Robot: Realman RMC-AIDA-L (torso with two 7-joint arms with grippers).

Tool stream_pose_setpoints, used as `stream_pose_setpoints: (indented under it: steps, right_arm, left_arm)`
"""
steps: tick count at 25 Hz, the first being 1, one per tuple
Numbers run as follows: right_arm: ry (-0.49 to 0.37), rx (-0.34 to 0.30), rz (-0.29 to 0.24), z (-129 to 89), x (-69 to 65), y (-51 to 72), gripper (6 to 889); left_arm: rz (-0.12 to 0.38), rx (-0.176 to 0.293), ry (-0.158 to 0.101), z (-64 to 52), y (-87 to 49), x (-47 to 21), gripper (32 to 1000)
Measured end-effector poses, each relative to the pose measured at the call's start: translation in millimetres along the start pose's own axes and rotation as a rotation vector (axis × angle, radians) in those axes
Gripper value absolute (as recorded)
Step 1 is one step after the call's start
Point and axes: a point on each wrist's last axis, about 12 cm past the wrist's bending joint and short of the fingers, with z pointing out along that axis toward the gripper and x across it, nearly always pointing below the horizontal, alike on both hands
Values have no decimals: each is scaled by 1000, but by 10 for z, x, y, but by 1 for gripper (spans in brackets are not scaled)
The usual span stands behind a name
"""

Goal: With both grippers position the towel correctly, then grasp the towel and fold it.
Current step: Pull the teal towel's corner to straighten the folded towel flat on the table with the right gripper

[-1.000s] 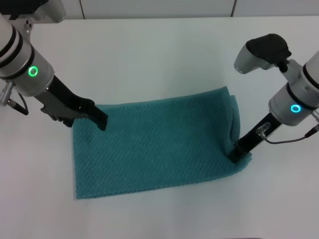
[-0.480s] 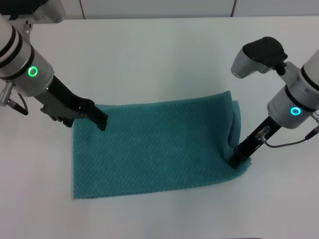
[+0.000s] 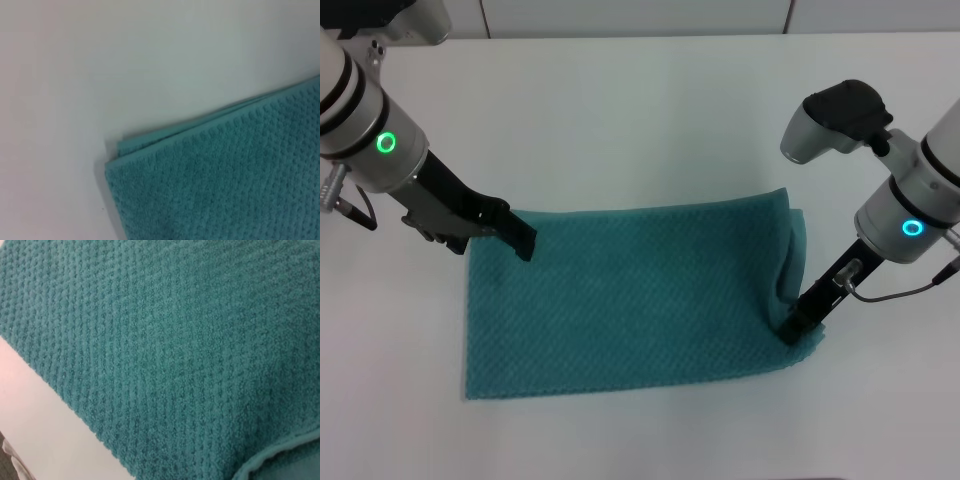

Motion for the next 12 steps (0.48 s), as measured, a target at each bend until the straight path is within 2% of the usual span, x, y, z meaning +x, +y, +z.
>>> stream_pose_setpoints:
  steps: [12]
  right_arm:
    - [-14,-20,-9,-10,-19,24,164]
  left_arm:
    - [0,0,0,0,0,-1,908]
